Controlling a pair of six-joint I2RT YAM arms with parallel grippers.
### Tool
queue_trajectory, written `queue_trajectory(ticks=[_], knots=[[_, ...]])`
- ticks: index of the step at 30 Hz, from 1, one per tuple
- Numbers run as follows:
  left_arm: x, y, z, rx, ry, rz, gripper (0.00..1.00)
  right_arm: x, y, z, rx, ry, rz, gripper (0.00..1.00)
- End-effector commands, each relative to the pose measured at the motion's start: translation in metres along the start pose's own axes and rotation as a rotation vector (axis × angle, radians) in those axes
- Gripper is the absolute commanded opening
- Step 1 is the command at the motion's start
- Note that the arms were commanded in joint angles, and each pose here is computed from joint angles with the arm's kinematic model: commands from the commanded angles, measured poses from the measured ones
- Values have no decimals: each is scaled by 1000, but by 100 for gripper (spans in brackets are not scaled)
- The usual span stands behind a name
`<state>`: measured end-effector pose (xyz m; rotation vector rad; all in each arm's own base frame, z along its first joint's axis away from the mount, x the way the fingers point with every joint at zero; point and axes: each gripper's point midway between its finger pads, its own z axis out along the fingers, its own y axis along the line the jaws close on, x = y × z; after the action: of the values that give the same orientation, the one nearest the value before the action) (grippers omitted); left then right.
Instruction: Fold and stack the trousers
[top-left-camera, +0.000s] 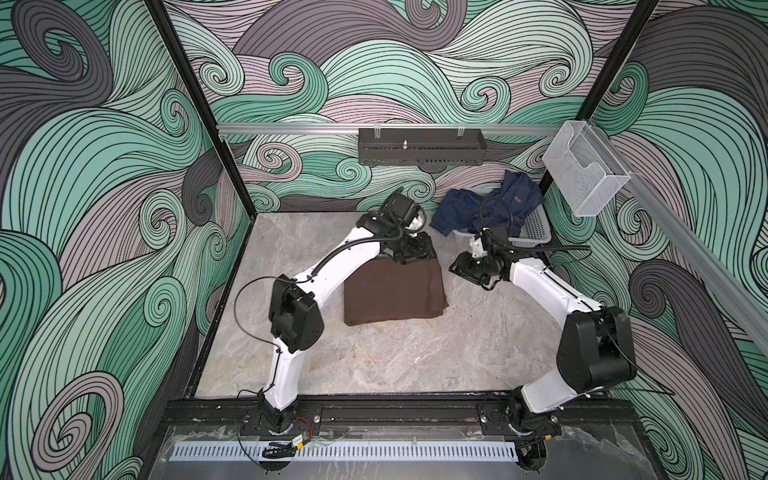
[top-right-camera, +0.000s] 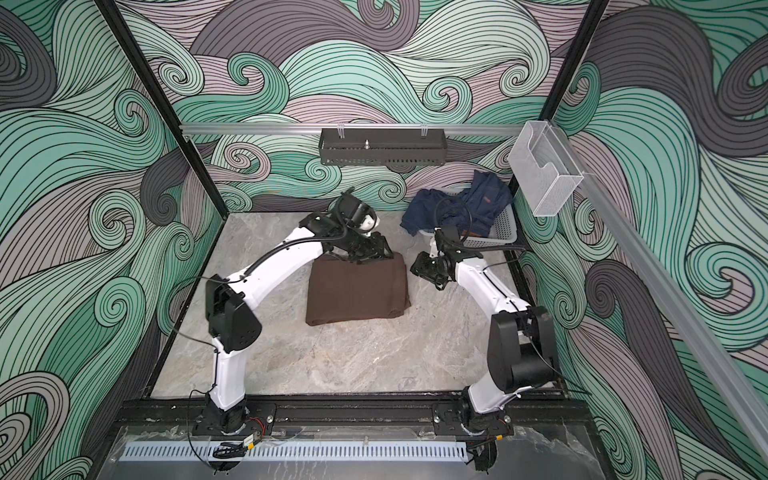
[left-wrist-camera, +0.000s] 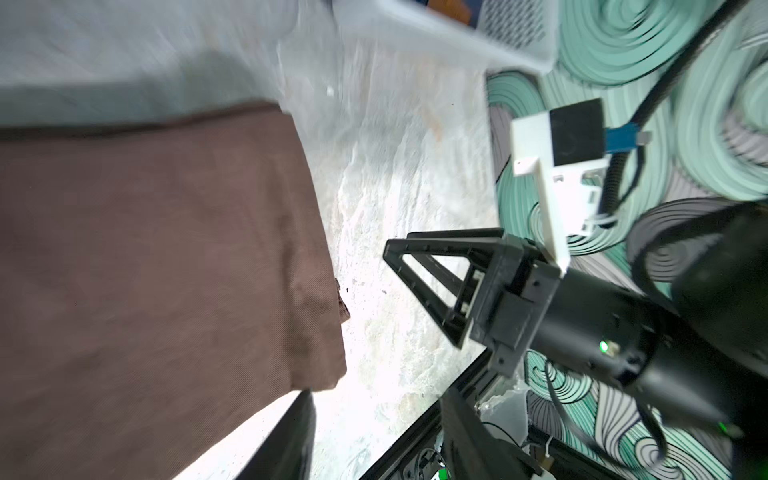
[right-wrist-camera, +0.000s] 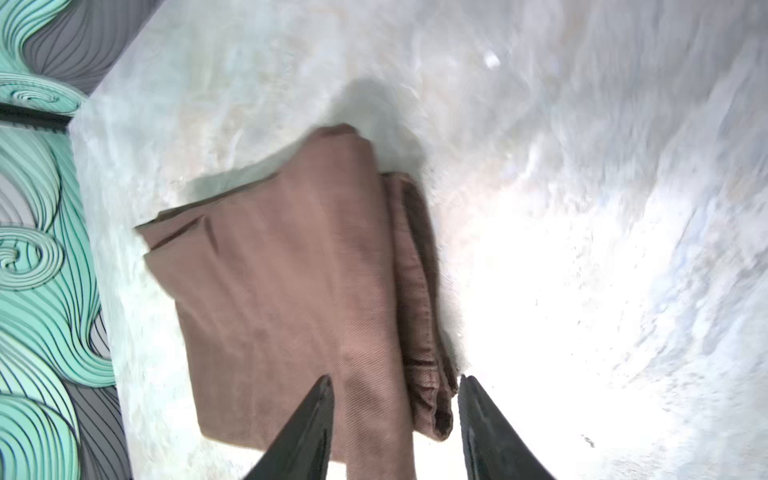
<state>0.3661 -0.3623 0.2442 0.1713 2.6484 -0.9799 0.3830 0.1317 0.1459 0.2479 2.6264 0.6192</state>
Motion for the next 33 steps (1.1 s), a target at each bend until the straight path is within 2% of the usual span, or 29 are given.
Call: queue_trajectory(ticks=[1,4,8,15,19,22,25,27,33], knots=[[-11,46,-17,-64,-61,-30,53,14,36,0,-53,90,-129,44],[-2,93,-20,-98,-47,-115,52,29,72,17,-154,154,-174,36],[25,140,-10,-116,59,-211,52,48,81,50,-218,245,-113,29],[87,190,22,-157,217,-297,52,70,30,77,-141,326,-35,28],[119,228,24,-296,276,-345,52,74,-18,77,-80,338,34,31],[144,250,27,-344,318,-393,52,79,-46,81,-35,362,87,32],[155,256,29,-340,341,-413,51,79,-43,82,-47,370,97,33],[151,249,27,-310,331,-399,51,74,-34,79,-65,357,83,33],[95,204,-4,-232,203,-270,53,35,4,54,-106,251,-5,35]])
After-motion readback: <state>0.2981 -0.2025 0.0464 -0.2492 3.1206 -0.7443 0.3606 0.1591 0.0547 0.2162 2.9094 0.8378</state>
